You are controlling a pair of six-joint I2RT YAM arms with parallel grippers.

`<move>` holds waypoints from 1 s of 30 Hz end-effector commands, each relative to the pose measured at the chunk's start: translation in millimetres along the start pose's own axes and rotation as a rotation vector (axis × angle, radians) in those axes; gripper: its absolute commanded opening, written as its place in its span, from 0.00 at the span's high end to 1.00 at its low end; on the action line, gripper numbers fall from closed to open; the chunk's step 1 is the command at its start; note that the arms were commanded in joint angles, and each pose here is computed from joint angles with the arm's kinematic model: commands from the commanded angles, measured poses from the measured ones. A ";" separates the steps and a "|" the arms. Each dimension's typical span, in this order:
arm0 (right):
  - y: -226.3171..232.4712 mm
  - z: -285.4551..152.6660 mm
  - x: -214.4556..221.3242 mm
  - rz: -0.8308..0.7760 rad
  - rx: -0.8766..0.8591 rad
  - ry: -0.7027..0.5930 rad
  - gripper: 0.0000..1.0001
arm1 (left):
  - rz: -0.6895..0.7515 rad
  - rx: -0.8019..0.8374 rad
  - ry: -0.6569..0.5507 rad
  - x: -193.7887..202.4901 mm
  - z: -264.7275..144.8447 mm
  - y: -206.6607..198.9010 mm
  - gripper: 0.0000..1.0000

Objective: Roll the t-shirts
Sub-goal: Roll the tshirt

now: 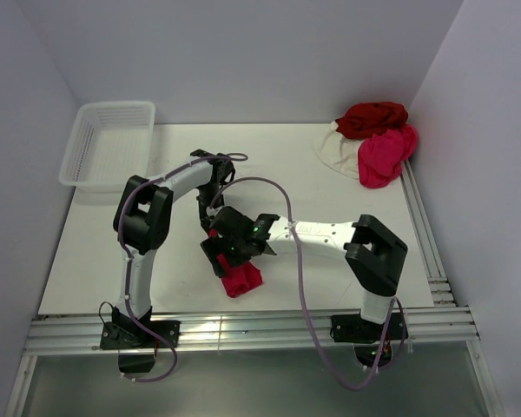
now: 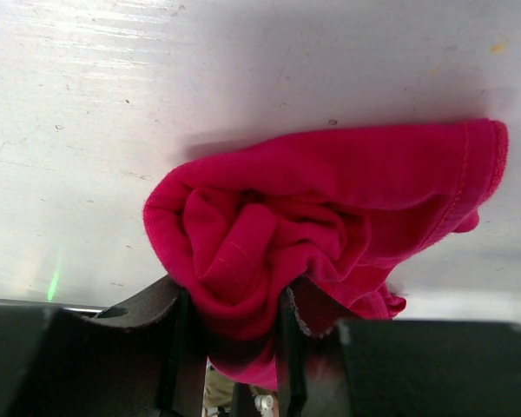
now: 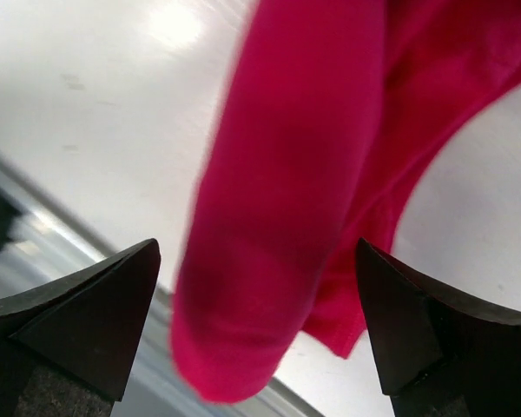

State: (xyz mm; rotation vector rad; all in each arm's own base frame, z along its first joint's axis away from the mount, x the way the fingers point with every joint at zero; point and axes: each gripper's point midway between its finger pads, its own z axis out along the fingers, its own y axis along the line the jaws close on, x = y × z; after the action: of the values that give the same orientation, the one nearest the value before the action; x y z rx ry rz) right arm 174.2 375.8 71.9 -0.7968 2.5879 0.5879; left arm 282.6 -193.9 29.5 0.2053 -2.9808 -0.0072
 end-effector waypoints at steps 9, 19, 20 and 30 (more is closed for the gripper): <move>-14.9 10.7 -4.3 -0.076 0.255 -0.022 0.14 | 0.011 -0.032 0.023 3.6 7.1 2.7 1.00; -4.1 15.1 -3.0 -0.135 0.319 -0.032 0.29 | 0.009 -0.035 0.027 4.3 7.9 3.2 1.00; -2.2 15.9 -3.4 -0.138 0.317 -0.033 0.29 | 0.009 -0.030 0.029 5.0 7.5 2.8 1.00; 9.1 15.6 5.1 -0.078 0.220 -0.045 1.00 | 0.005 -0.015 0.026 5.6 4.7 1.8 0.98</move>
State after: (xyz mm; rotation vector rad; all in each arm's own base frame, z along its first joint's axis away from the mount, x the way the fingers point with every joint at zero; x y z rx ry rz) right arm 174.1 381.2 46.7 -0.8509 2.5185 0.1661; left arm 282.3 -194.4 29.6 0.2056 -2.9788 -0.0024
